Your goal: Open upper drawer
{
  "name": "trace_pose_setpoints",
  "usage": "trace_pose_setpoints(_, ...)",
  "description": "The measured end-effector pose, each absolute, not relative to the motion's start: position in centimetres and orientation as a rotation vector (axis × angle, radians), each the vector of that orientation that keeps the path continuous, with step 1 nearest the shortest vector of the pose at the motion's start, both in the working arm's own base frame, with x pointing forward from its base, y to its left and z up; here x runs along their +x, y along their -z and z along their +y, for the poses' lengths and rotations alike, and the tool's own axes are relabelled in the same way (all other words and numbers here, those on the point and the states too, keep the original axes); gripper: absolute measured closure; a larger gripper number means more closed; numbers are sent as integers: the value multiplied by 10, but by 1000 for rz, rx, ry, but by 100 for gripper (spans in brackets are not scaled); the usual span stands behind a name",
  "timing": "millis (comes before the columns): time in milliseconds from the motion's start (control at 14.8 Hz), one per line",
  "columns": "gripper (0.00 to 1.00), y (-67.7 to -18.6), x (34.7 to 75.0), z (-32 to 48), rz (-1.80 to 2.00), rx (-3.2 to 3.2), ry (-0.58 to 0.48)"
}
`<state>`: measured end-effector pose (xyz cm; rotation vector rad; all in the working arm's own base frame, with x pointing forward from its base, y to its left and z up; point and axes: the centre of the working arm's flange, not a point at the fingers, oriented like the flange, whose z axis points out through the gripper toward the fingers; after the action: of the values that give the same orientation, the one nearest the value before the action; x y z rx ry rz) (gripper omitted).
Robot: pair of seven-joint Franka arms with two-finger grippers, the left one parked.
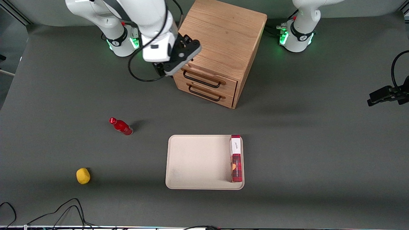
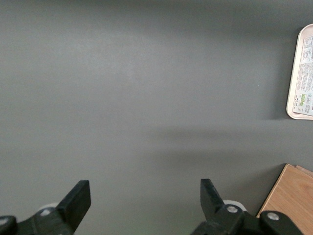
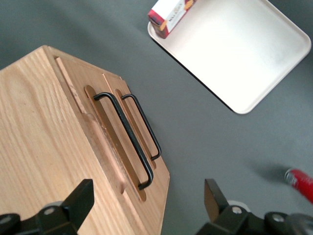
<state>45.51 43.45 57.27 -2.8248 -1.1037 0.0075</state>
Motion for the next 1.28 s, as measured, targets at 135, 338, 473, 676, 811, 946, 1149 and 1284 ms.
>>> trace_pose_setpoints(135, 0, -562, 458, 447, -1218, -2775, -16)
trace_pose_setpoints(338, 0, -548, 466, 453, -1365, -2679, -46)
trace_pose_setpoints(473, 0, -539, 470, 452, -1437, -2635, -69)
trace_pose_setpoints(676, 0, -521, 475, 450, -1499, -2592, -127)
trace_pose_setpoints(811, 0, -500, 479, 450, -1516, -2569, -181)
trace_pose_setpoints(946, 0, -477, 482, 451, -1518, -2553, -242)
trace_pose_setpoints(1149, 0, -454, 480, 452, -1533, -2536, -302)
trace_pose_setpoints(1284, 0, -447, 479, 452, -1541, -2527, -317)
